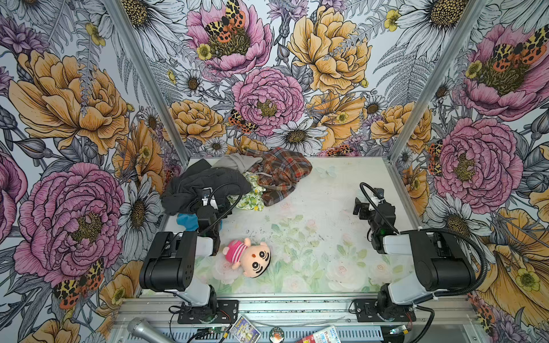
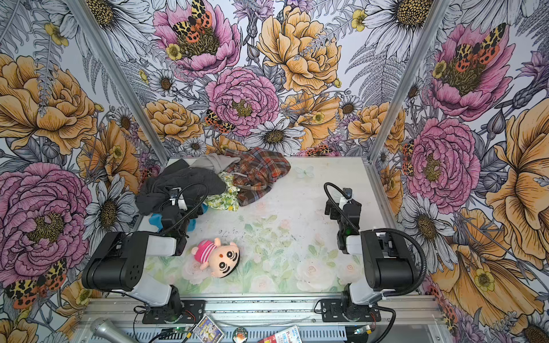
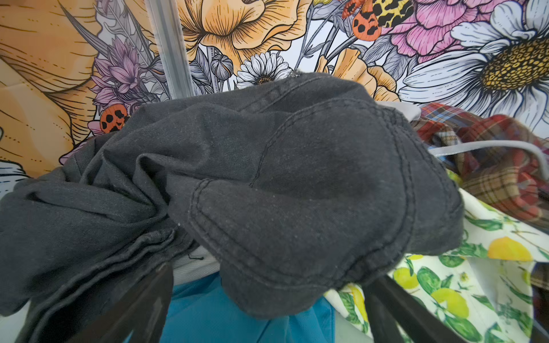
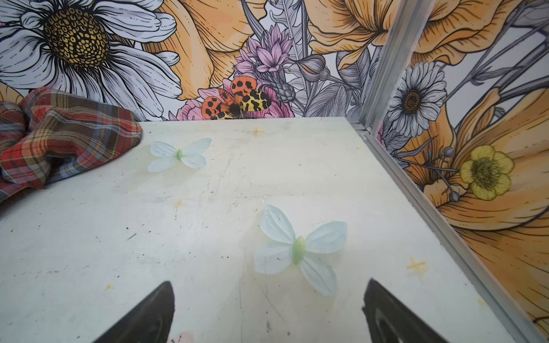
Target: Pick out a specific cloth from the pile
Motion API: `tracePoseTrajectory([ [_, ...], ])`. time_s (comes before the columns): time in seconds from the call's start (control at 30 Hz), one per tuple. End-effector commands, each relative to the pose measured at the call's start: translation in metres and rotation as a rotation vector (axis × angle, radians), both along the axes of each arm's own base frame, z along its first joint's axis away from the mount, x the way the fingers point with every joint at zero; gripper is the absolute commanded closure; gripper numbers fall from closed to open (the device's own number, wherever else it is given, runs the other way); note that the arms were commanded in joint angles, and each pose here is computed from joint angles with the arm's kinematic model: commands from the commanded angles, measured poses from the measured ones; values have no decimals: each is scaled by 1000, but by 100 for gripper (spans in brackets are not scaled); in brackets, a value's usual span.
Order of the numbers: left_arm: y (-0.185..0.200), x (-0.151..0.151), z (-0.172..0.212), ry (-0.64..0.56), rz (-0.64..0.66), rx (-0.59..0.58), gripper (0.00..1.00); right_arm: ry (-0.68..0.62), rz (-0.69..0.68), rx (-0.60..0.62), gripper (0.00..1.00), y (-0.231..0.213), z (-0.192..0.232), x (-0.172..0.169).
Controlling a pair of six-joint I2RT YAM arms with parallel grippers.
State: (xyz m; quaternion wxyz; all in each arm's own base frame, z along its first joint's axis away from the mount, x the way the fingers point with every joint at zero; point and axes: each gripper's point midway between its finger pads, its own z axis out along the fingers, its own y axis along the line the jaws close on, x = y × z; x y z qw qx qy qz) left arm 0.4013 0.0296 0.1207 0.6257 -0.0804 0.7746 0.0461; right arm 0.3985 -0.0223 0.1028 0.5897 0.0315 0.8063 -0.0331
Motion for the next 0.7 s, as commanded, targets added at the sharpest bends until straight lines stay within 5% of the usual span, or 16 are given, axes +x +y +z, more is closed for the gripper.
tracePoseTrajectory([
  [0.0, -1, 2, 10, -37, 0, 5, 1, -34, -4, 7, 1, -1, 10, 4],
  [0.67, -4, 2, 9, -31, -9, 11, 1, -33, -5, 6, 1, -1, 10, 5],
])
